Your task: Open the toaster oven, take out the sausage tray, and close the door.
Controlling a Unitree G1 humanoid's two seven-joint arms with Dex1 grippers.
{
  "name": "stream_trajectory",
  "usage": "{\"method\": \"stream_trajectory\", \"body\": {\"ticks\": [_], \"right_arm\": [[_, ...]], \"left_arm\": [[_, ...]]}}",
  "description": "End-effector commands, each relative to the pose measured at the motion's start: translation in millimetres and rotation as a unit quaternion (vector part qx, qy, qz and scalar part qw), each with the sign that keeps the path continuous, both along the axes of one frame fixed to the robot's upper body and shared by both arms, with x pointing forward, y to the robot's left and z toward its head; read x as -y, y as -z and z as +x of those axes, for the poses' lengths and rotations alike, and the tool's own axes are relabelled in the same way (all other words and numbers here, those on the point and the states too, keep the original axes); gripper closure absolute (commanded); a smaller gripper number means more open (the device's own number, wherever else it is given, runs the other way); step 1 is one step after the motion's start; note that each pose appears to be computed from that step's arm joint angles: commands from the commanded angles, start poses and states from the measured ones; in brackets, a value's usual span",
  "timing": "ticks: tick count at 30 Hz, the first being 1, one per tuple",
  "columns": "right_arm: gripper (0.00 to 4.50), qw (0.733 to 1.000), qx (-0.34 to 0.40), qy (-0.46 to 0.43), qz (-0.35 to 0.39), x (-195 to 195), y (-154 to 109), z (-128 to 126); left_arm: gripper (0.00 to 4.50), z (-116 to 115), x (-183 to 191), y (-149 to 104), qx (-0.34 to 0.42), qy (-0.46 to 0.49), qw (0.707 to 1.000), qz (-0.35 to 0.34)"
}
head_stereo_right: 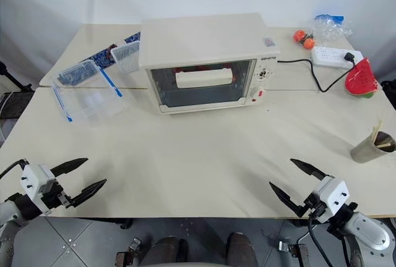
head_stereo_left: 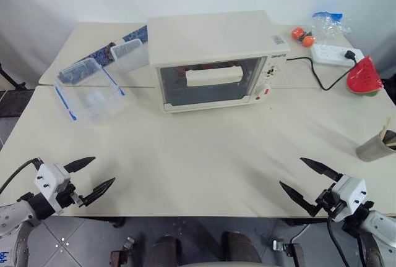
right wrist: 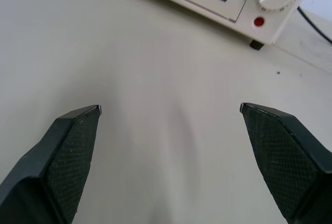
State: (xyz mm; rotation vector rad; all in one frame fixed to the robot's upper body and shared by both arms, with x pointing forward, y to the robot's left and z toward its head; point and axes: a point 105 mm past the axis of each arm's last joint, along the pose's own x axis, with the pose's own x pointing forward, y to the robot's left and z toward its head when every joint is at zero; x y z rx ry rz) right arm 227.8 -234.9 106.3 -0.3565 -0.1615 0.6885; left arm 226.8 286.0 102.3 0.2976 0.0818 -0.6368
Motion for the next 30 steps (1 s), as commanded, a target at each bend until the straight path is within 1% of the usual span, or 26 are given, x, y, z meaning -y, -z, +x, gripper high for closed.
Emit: {"method": "stream_trajectory", "body": {"ticks": [1, 3, 6, 7, 9, 12, 15, 19, 22, 26, 30], "right_arm": [[0.00, 0.999, 0.013, -0.016, 0.026, -9, -13, 11], [0.00, 0.997, 0.008, -0.035, 0.065, -20, -25, 24], [0.00, 0.991, 0.017, -0.078, 0.109, -43, -59, 55], [0.00, 0.989, 0.019, -0.087, 0.114, -50, -69, 65], [0.00, 0.988, 0.015, -0.090, 0.125, -57, -83, 82], [0.00, 0.987, 0.005, -0.101, 0.124, -70, -94, 102], [0.00, 0.984, -0.014, -0.129, 0.125, -92, -106, 119], [0.00, 0.980, -0.033, -0.154, 0.122, -113, -118, 131], [0.00, 0.980, -0.027, -0.159, 0.120, -123, -126, 136], [0.00, 0.976, -0.023, -0.182, 0.117, -134, -134, 137], [0.00, 0.969, -0.013, -0.214, 0.119, -141, -139, 131]], "left_arm": [[0.03, -3, 10, -9, 0.014, 0.020, 0.999, -0.022], [0.03, -4, 19, -19, 0.012, 0.029, 0.996, -0.083], [0.03, -3, 32, -52, 0.027, 0.078, 0.977, -0.197], [0.03, 1, 36, -63, 0.039, 0.084, 0.971, -0.221], [0.03, 4, 48, -75, 0.034, 0.106, 0.961, -0.253], [0.03, 7, 61, -83, 0.032, 0.128, 0.957, -0.259], [0.03, 12, 73, -90, 0.036, 0.153, 0.952, -0.263], [0.03, 17, 80, -94, 0.042, 0.169, 0.949, -0.262], [0.03, 19, 82, -95, 0.046, 0.169, 0.949, -0.263], [0.03, 19, 84, -92, 0.046, 0.167, 0.950, -0.261], [0.03, 19, 82, -89, 0.048, 0.159, 0.952, -0.256]]}}
